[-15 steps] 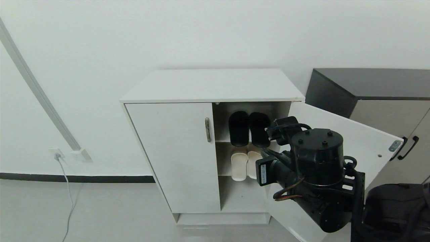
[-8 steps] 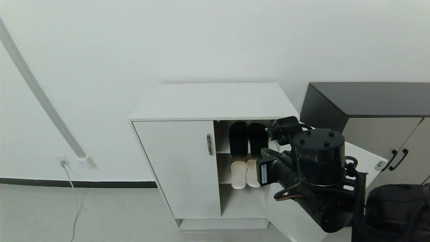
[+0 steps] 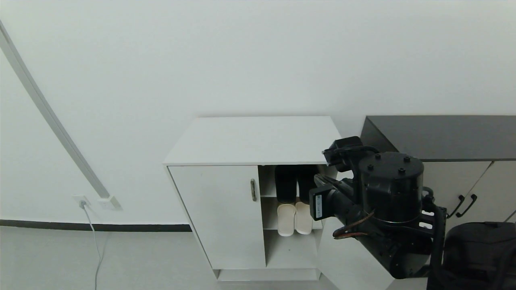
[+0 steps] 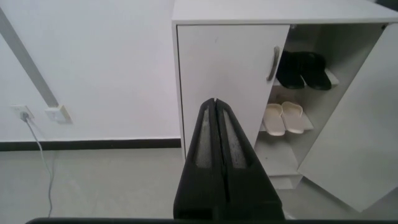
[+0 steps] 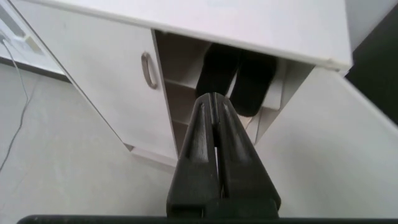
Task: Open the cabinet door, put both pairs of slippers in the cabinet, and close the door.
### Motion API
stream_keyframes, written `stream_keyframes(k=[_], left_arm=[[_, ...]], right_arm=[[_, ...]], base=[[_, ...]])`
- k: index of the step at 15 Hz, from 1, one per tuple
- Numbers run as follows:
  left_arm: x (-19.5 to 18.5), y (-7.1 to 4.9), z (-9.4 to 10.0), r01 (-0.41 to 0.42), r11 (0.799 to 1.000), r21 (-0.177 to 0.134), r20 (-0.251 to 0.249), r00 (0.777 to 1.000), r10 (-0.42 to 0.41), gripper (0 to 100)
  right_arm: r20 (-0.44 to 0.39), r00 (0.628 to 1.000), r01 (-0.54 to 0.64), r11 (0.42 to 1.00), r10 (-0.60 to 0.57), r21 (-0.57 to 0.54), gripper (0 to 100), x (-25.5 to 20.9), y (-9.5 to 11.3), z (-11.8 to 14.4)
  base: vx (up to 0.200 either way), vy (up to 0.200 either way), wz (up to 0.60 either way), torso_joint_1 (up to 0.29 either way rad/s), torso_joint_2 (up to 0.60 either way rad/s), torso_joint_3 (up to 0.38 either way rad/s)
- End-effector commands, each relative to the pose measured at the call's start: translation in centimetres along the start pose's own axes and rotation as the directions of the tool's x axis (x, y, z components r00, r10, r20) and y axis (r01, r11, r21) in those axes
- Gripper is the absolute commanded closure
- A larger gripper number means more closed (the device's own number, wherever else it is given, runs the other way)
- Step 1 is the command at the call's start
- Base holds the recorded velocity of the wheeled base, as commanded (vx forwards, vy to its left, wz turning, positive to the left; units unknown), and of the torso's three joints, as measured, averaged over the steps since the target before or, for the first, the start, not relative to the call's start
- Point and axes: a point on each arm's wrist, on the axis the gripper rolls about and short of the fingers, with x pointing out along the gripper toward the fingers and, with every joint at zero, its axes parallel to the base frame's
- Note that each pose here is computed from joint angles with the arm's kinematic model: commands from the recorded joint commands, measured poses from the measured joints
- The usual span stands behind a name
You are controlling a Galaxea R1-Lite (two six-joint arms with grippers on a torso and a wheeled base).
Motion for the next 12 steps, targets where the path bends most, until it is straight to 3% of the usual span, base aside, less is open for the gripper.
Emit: stream_keyframes(k=[1, 9, 12], left_arm=[[0.0, 0.0, 0.0, -0.001, 1.000, 0.001, 0.000, 1.000, 0.001, 100], [0.0, 0.0, 0.0, -0.002, 1.000, -0.001, -0.001, 1.000, 0.002, 100], [0.0, 0.0, 0.0, 0.001, 1.000, -0.001, 0.000, 1.000, -0.001, 100]], right_arm=[[0.004, 1.000, 0.001, 1.000, -0.001, 0.003, 100, -0.1, -0.1, 0.0], [-0.031, 0.999, -0.020, 1.000, 0.020, -0.016, 100, 0.4, -0.4, -1.0], [-0.028, 0.999, -0.024, 1.000, 0.023, -0.015, 100, 0.4, -0.3, -1.0]], base=[[0.000, 0.000, 0.00, 0.222, -0.47, -0.261], [0.000, 0.000, 0.00, 0.018, -0.04, -0.022], [0.000, 0.000, -0.60, 0.001, 0.00, 0.001]])
